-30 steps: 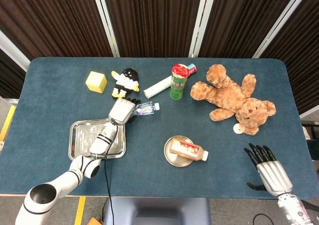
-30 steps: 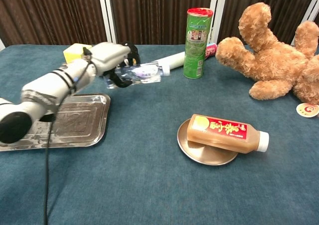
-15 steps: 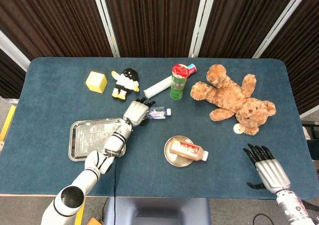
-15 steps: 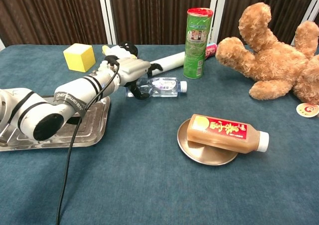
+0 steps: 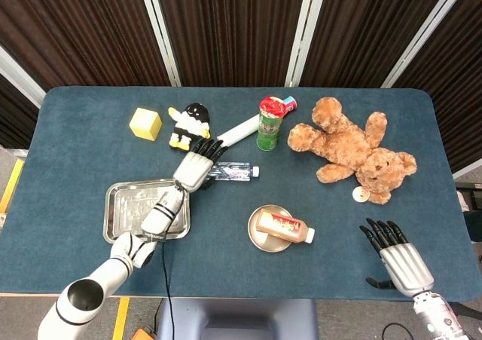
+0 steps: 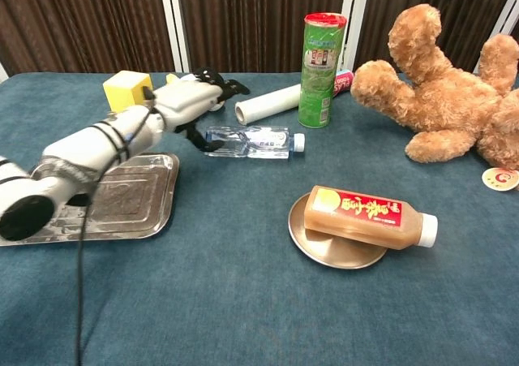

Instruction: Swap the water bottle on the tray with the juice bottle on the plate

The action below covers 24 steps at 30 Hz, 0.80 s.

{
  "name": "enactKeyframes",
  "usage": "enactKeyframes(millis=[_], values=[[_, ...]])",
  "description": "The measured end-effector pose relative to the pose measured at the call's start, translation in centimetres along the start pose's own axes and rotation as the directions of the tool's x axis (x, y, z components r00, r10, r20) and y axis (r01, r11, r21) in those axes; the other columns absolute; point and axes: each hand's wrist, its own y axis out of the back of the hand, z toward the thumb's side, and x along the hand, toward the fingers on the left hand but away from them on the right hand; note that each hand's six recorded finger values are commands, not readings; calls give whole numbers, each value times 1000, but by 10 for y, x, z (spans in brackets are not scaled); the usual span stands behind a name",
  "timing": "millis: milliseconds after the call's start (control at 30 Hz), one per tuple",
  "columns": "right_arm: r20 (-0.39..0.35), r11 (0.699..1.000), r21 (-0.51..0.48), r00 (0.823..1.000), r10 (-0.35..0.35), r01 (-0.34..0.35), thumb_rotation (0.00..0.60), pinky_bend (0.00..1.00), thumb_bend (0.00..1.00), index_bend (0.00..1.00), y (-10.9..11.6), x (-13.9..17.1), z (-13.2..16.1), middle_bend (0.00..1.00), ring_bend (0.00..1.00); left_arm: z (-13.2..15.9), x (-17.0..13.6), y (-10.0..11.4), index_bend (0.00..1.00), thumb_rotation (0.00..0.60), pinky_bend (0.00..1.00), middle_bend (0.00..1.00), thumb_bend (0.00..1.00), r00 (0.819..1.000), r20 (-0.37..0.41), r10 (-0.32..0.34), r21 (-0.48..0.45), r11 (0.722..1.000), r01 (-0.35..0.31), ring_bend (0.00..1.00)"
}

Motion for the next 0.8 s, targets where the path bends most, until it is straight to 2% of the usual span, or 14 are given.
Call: enactKeyframes(millis=[133, 267, 367, 400, 533, 600, 800], values=[[-39, 995, -88, 998, -53, 50, 600, 7, 179, 2, 1, -3, 17, 9, 0, -16, -37, 3, 0, 600, 72, 0, 361, 1000, 18, 13, 5, 1000, -13, 0], [-97, 981, -169, 989, -112, 94, 600, 128, 179, 122, 5, -21, 49, 138, 15, -35, -97, 8, 0, 600, 71, 0, 362, 1000, 18, 9, -4, 1000, -9, 0], [-121, 979, -178, 985, -120, 98, 600, 158, 180, 158, 7, -39, 69, 174, 43, -64, -165, 14, 0, 600, 63, 0, 362, 999, -47, 5, -7, 1000, -5, 0], [-125, 980, -176, 985, -116, 93, 600, 160, 180, 160, 7, -45, 75, 176, 44, -76, -193, 17, 0, 600, 62, 0, 362, 996, -91, 7, -8, 1000, -7, 0], [-127, 987, -144, 987, -93, 75, 600, 164, 189, 175, 3, -72, 98, 186, 54, -99, -269, 17, 0, 600, 45, 0, 360, 976, -217, 24, -3, 1000, -25, 0], [-120, 991, -118, 990, -77, 63, 600, 165, 197, 180, -1, -86, 111, 190, 60, -106, -285, 18, 0, 600, 41, 0, 359, 971, -237, 30, 24, 999, -26, 0], [-90, 996, -93, 996, -5, -3, 600, 205, 243, 227, -21, -124, 151, 222, 93, -119, -296, 34, 0, 600, 41, 0, 361, 965, -254, 65, 45, 997, -55, 0]])
